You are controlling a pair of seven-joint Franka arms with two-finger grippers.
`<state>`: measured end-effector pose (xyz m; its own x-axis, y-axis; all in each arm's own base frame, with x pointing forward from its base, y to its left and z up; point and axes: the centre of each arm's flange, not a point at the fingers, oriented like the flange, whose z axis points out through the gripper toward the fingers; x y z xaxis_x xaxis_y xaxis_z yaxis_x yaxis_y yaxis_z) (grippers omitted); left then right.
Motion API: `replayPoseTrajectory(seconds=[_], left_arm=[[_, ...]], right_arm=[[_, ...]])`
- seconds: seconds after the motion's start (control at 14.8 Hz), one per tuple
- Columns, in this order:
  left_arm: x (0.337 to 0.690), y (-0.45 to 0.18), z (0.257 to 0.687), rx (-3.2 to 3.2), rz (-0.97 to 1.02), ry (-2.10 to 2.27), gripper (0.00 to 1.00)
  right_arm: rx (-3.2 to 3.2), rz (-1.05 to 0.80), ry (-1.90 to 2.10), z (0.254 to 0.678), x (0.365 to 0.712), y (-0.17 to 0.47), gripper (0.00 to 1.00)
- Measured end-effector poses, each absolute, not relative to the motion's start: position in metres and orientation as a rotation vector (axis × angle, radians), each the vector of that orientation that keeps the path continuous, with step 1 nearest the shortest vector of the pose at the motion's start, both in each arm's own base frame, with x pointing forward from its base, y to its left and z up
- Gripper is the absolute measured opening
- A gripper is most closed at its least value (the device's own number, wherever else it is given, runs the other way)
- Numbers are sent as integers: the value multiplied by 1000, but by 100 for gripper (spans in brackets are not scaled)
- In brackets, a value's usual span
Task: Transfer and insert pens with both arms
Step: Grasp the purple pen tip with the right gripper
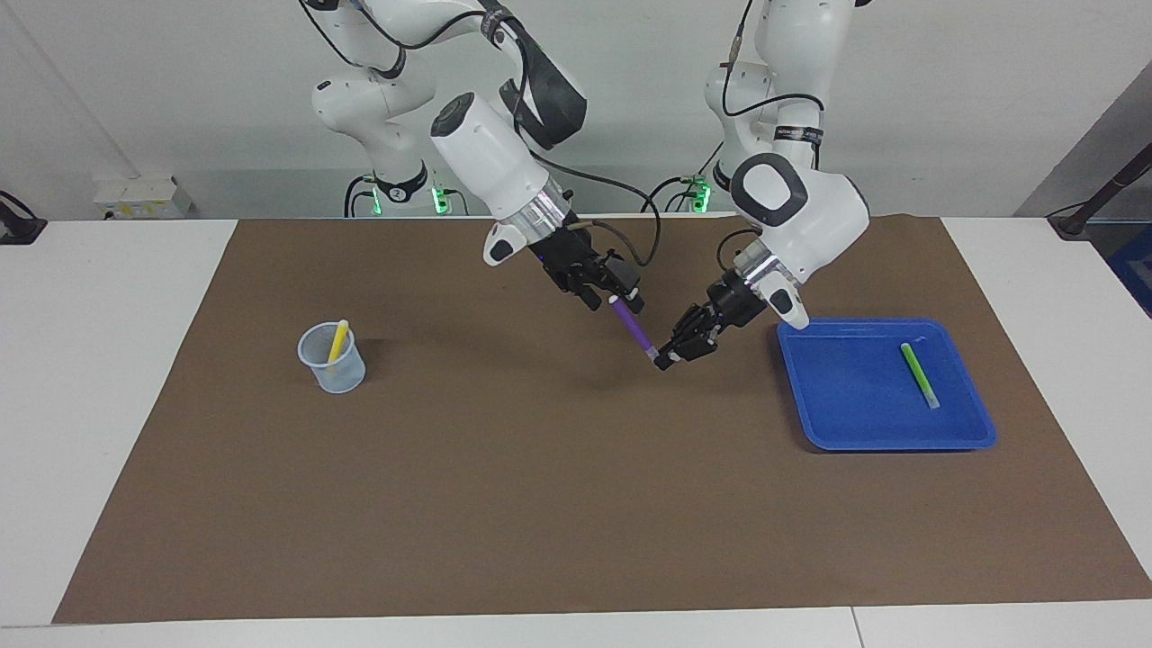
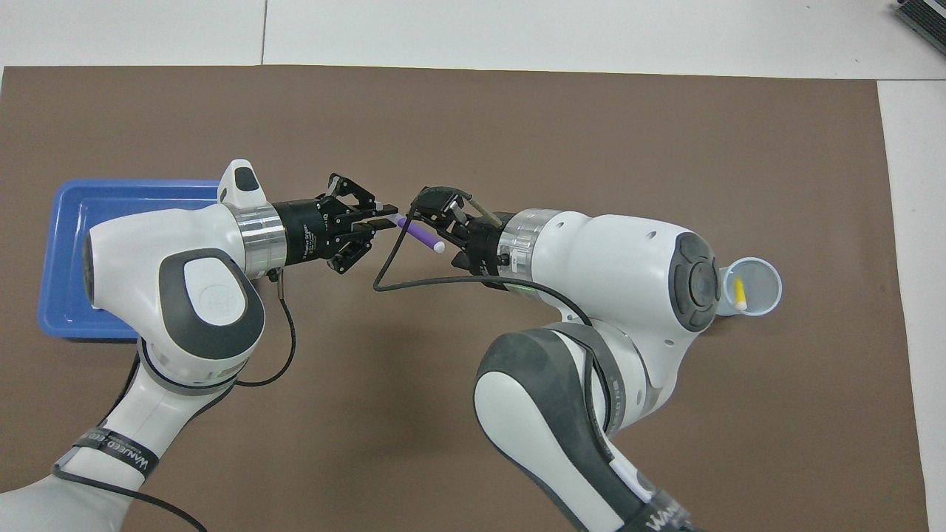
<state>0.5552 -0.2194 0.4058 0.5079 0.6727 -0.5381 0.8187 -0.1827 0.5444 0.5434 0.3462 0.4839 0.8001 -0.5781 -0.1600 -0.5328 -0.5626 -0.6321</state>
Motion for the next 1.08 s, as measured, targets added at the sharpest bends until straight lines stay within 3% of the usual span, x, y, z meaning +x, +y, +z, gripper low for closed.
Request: replayPoseTrajectory(seconds=[0.14, 0.27, 0.54, 0.61, 0.95, 1.08], left_arm=[[555, -219, 408, 1920, -220, 1225, 16], [554, -221, 409, 1921, -221, 1221, 16], [553, -224, 408, 1925, -225, 1216, 16], [553, -224, 408, 1924, -225, 1216, 16], [552, -223, 412, 1922, -220, 1213, 16], [553, -221, 414, 1916, -217, 1218, 16]], right_arm=[[-2285, -78, 822, 484, 543, 346, 89], [-2260, -56, 841, 484, 543, 347, 70], [-2253, -48, 845, 484, 542, 348, 70], [-2254, -48, 845, 483, 542, 348, 63], [-2257, -51, 838, 483, 543, 347, 49], [-2261, -48, 837, 482, 542, 347, 29]])
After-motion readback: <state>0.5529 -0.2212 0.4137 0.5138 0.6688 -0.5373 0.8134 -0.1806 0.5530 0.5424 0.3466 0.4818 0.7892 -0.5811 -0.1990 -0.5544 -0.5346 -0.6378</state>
